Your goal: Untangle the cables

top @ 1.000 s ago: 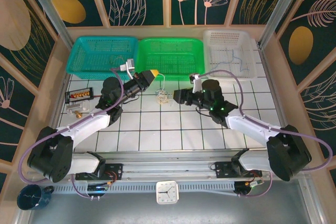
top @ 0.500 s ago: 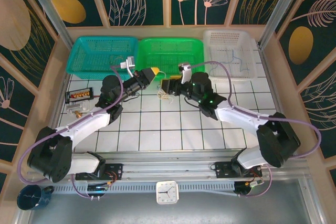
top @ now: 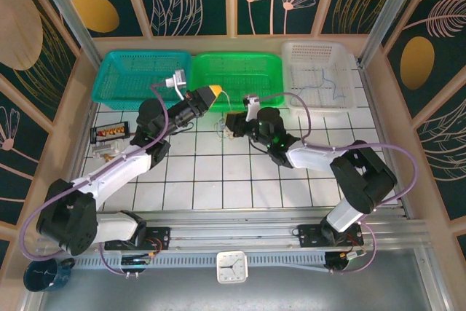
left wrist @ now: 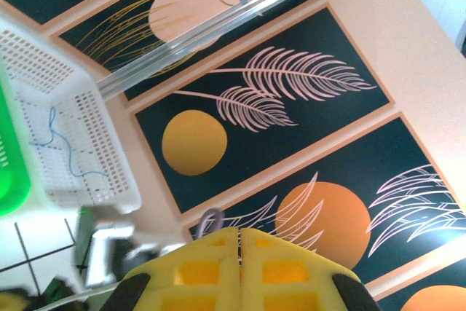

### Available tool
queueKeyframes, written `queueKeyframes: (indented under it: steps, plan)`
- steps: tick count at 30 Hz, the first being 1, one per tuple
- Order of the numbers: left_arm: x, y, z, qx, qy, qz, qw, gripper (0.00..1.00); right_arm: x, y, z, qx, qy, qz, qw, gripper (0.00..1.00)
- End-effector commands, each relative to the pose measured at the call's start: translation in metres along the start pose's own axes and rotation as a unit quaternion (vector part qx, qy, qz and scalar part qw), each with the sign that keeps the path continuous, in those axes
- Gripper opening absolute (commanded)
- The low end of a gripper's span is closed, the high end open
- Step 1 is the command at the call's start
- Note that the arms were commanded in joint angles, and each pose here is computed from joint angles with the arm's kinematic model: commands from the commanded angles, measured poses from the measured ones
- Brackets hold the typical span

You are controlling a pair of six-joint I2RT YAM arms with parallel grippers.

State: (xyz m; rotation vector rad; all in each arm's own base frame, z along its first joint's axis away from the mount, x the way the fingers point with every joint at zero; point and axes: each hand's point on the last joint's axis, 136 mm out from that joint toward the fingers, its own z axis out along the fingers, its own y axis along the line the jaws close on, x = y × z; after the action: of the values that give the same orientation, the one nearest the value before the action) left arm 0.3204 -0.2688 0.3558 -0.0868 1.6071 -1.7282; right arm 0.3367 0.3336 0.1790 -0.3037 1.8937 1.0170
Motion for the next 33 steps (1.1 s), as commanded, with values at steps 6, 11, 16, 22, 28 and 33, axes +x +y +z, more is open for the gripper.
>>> queueKeyframes:
  steps: [6,11,16,22,28,33]
  plan:
    - [-0.031,-0.079,0.012,0.072,-0.019,0.041,0.996,0.00,0.052,-0.022,-0.015,0.025,0.028,0.035,0.999,0.16]
    - [-0.047,-0.117,0.020,0.107,-0.025,0.061,0.992,0.00,0.077,-0.028,-0.024,0.039,0.044,0.046,0.997,0.19]
    - [-0.059,-0.147,0.027,0.131,-0.028,0.075,0.988,0.00,0.094,-0.034,-0.030,0.053,0.056,0.054,0.996,0.23]
    - [-0.076,-0.185,0.036,0.155,-0.032,0.104,0.982,0.00,0.106,-0.042,-0.034,0.073,0.059,0.062,0.994,0.24]
    - [-0.092,-0.221,0.046,0.175,-0.037,0.137,0.974,0.00,0.116,-0.049,-0.037,0.086,0.062,0.069,0.992,0.26]
    - [-0.107,-0.247,0.053,0.186,-0.046,0.164,0.968,0.00,0.121,-0.051,-0.039,0.092,0.065,0.072,0.991,0.33]
